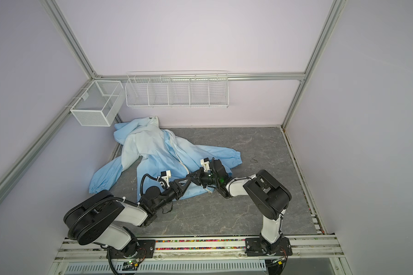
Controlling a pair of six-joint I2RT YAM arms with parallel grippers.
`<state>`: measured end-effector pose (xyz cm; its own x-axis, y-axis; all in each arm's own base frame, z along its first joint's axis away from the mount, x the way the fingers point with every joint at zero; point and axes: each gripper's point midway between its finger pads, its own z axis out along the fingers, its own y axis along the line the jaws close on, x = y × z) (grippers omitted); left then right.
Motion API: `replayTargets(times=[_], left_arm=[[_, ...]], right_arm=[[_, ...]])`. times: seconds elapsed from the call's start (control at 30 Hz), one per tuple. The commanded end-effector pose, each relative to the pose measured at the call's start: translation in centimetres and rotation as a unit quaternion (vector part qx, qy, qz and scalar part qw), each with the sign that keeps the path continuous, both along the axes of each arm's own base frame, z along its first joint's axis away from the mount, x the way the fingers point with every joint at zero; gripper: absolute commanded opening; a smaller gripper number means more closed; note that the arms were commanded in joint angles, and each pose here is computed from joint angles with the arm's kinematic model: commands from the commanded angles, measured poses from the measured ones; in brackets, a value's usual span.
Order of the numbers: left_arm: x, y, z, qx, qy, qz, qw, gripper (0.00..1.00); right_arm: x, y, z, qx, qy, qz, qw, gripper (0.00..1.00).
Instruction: Zip up the jacket
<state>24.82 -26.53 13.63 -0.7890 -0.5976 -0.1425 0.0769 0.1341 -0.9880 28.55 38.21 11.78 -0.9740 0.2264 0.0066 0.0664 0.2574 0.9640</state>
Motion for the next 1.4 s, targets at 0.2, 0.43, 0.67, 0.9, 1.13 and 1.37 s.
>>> replayTargets(times=[0.2,0.43,0.67,0.9,1.13,1.37], left_arm=[[0.1,1.5,-1.1,0.01,0.016,0.024,1.0,0.36],[0.2,1.7,-1.2,0.01,0.016,0.026,0.999,0.31],[0.2,1.3,-0.8,0.005,0.009,0.016,1.0,0.2],[0.3,0.3,-0.3,-0.006,-0.002,-0.006,1.0,0.14],[0.3,-0.1,-1.0,-0.007,0.004,-0.014,1.0,0.03],[0.2,0.0,-1.0,-0.005,0.001,-0.012,1.0,0.0]], right_arm=[[-0.7,-0.4,-0.2,0.004,0.002,0.014,1.0,0.07],[-0.6,-1.0,-0.5,0.001,0.004,0.01,1.0,0.07],[-0.6,-1.0,-0.5,0.001,0.004,0.01,1.0,0.07],[-0.5,-1.0,-0.5,0.001,0.002,0.01,1.0,0.07],[-0.5,-1.0,-0.5,0.001,0.003,0.01,1.0,0.07],[-0.5,-1.0,-0.5,-0.002,0.002,0.009,1.0,0.07]])
